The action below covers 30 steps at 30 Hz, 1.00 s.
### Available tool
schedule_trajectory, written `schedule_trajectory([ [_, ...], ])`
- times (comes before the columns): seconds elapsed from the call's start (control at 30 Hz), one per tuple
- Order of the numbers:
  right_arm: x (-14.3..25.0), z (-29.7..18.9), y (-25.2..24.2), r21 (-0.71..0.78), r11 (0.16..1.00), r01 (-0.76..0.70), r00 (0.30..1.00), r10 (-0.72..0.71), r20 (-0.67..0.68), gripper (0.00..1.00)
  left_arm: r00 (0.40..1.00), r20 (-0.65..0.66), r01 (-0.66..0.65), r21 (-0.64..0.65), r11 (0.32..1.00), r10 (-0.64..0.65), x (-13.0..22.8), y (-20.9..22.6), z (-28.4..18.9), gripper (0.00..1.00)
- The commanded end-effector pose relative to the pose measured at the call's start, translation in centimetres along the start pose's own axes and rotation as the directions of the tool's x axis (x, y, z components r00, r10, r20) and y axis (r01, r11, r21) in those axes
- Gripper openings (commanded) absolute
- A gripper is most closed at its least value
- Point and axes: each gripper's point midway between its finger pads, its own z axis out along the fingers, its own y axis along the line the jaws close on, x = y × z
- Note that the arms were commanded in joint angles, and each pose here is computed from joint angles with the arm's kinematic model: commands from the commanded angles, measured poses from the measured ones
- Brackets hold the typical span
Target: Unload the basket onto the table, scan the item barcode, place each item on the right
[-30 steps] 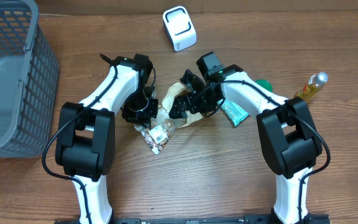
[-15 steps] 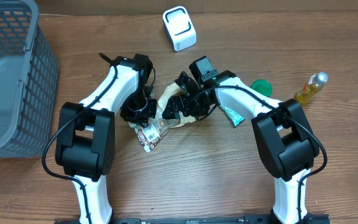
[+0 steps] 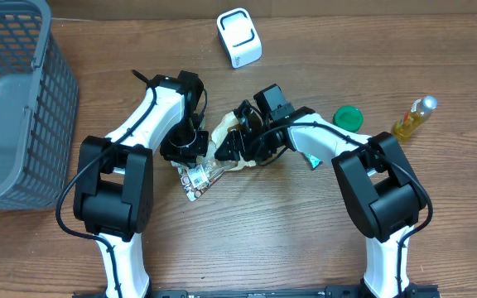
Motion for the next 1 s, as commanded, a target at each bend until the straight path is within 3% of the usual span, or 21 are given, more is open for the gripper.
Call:
schedule_trajectory([
  [0.0,2.4,1.9,-0.4,-0.054,0.997,-0.049,0.996,0.045,-0.082,0.59,1.0,0.01,-0.008,-0.009,1.0,0.008,-0.3,0.1,0.4,0.05],
  [0.13,2.3,1.8,0.9,-0.127,0.991,-0.032,0.996,0.021,-0.086,0.55,1.0,0.01,-0.008,-0.009,1.0,0.008,-0.3,0.1,0.4,0.05],
  [0.27,2.2,1.8,0.8,-0.127,0.991,-0.034,0.996,0.023,-0.085,0.32,1.0,0.01,-0.008,-0.009,1.0,0.008,-0.3,0.1,0.4,0.05],
  [0.33,2.2,1.7,0.8,-0.127,0.991,-0.037,0.996,0.026,-0.085,0.29,1.0,0.01,-0.008,-0.009,1.0,0.008,-0.3,0.1,0.4,0.05],
  [0.63,1.6,0.8,0.9,-0.168,0.984,-0.055,0.996,0.042,-0.078,0.3,0.999,0.043,-0.008,-0.005,1.0,0.008,-1.0,0.4,-0.8,0.06],
  [0.83,-0.1,-0.4,1.2,-0.177,0.984,-0.03,0.999,0.024,-0.036,0.3,0.971,0.232,0.045,0.038,0.998,-0.053,-3.9,1.9,-7.5,0.09],
  [0.97,-1.2,-2.1,3.1,-0.186,0.977,0.103,0.995,-0.1,0.026,0.27,0.916,0.381,0.104,0.076,0.992,-0.125,-5.9,4.6,-12.6,0.16],
])
